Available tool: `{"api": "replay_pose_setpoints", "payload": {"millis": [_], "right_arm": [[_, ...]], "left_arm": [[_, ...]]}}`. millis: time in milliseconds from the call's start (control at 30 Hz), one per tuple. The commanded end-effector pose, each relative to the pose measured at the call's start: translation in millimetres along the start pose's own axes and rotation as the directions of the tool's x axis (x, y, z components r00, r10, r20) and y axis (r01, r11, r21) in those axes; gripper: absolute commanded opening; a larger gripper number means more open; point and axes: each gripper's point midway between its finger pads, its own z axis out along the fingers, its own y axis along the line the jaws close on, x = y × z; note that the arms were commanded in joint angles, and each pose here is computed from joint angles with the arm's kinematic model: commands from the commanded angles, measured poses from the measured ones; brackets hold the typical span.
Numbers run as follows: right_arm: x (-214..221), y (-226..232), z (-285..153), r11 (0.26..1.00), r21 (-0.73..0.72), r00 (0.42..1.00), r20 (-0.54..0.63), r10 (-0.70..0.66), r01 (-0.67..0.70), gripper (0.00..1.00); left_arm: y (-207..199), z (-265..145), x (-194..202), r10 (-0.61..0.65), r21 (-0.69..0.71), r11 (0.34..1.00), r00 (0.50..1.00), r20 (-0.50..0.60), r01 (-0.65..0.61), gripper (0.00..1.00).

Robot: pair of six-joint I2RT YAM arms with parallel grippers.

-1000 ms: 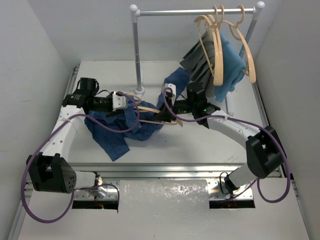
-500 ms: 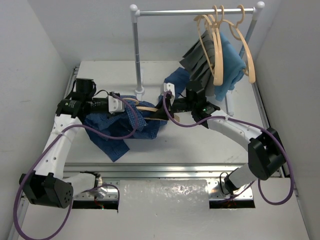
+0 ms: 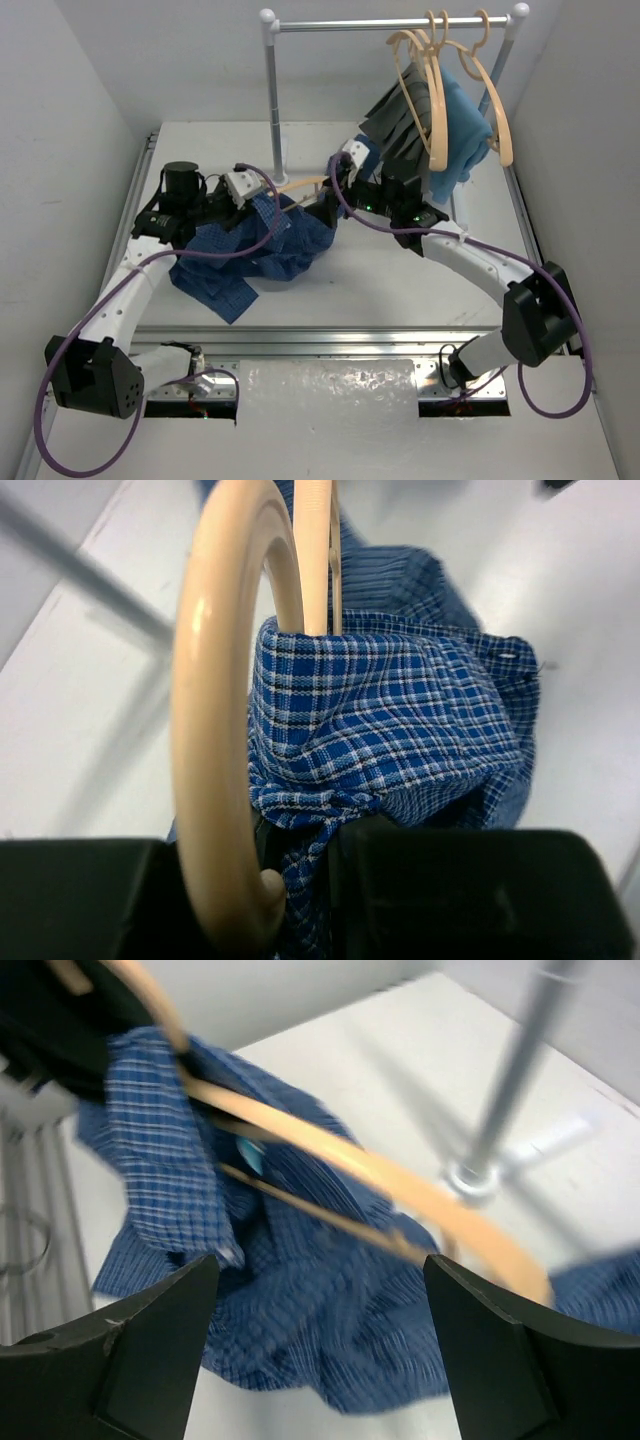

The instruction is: Place the shirt on the hanger

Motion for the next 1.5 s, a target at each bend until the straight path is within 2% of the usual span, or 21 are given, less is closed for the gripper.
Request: {"api": "replay_pose_setpoints", "payload": {"millis": [0, 133, 200, 267, 333, 433, 600, 700, 767, 800, 900, 933, 1000, 1133, 1167, 1233, 1267, 1300, 1467], "right_arm": [[-17.8, -29.6, -17.6, 0.97, 0.198, 0.988, 0.08, 0.13, -0.143, 0.84], [-10.8, -38.2, -32.1, 0.931, 0.293, 0.975, 0.111, 0.193, -0.217, 0.83], [-2.9, -31.4, -27.6, 0.914, 0.274, 0.953, 0.124, 0.275, -0.299, 0.7], [5.8, -22.1, -15.1, 0.913, 0.223, 0.94, 0.104, 0.325, -0.341, 0.63], [20.7, -16.0, 6.9, 0.896, 0.191, 0.916, 0.059, 0.398, -0.402, 0.63], [36.8, -15.6, 25.8, 0.848, 0.171, 0.864, 0.06, 0.499, -0.502, 0.63], [54.8, -2.8, 54.4, 0.848, 0.177, 0.862, 0.005, 0.507, -0.499, 0.66], [77.1, 0.2, 64.6, 0.817, 0.175, 0.826, -0.031, 0.562, -0.55, 0.67], [89.0, 5.5, 70.1, 0.8, 0.151, 0.804, -0.046, 0.593, -0.581, 0.63], [90.0, 7.9, 71.6, 0.797, 0.133, 0.8, -0.045, 0.599, -0.589, 0.48], [98.2, 12.8, 77.1, 0.774, 0.115, 0.773, -0.067, 0.631, -0.623, 0.19], [103.1, 12.6, 77.4, 0.767, 0.129, 0.764, -0.082, 0.64, -0.629, 0.0], [117.5, -1.0, 68.5, 0.748, 0.225, 0.754, -0.076, 0.652, -0.624, 0.0], [129.0, -42.8, 34.4, 0.673, 0.348, 0.718, 0.0, 0.696, -0.653, 0.0], [125.2, -49.2, 28.3, 0.665, 0.356, 0.715, 0.015, 0.699, -0.657, 0.0], [127.8, -63.5, 15.4, 0.638, 0.378, 0.7, 0.036, 0.713, -0.67, 0.0], [126.7, -67.2, 11.6, 0.634, 0.381, 0.698, 0.045, 0.715, -0.673, 0.0], [123.4, -70.4, 7.8, 0.633, 0.378, 0.699, 0.054, 0.713, -0.676, 0.0], [127.0, -86.7, -8.9, 0.609, 0.402, 0.687, 0.072, 0.723, -0.684, 0.0]], "left_arm": [[42.4, -18.3, -20.5, -0.008, -0.24, 0.971, 0.999, 0.035, 0.016, 0.0], [44.7, -21.5, -16.5, -0.046, -0.269, 0.962, 0.999, 0.021, 0.05, 0.0], [42.5, -22.4, -17.1, -0.052, -0.261, 0.964, 0.998, 0.021, 0.055, 0.0], [40.5, -22.5, -18.2, -0.067, -0.252, 0.965, 0.998, 0.024, 0.07, 0.0], [38.5, -23.0, -20.6, -0.08, -0.245, 0.966, 0.996, 0.034, 0.086, 0.0], [38.6, -25.9, -24.5, -0.087, -0.252, 0.963, 0.995, 0.048, 0.096, 0.0], [39.4, -27.8, -27.6, -0.085, -0.256, 0.962, 0.995, 0.05, 0.095, 0.0], [39.5, -28.0, -29.7, -0.091, -0.256, 0.961, 0.994, 0.058, 0.103, 0.0], [38.9, -28.5, -30.0, -0.096, -0.256, 0.961, 0.994, 0.06, 0.109, 0.0], [39.4, -28.6, -30.0, -0.097, -0.259, 0.96, 0.993, 0.06, 0.11, 0.0], [45.9, -30.4, -30.5, -0.112, -0.292, 0.948, 0.992, 0.065, 0.127, 0.0], [50.5, -32.7, -34.0, -0.109, -0.312, 0.941, 0.991, 0.075, 0.127, 0.0], [58.6, -40.9, -38.4, -0.111, -0.336, 0.932, 0.99, 0.092, 0.136, 0.0], [46.7, -57.6, -37.2, -0.096, -0.247, 0.962, 0.992, 0.085, 0.114, 0.0], [46.9, -62.7, -32.5, -0.065, -0.242, 0.967, 0.996, 0.067, 0.08, 0.0], [22.2, -64.0, -25.8, -0.054, -0.134, 0.989, 0.997, 0.051, 0.06, 0.0], [15.3, -64.9, -22.3, -0.005, -0.098, 0.995, 0.999, 0.04, 0.009, 0.0], [-0.2, -64.5, -19.2, -0.022, -0.035, 0.999, 0.999, 0.04, 0.023, 0.0], [-7.8, -70.7, -22.4, 0.008, -0.001, 1.0, 0.999, 0.042, -0.008, 0.0]]}}
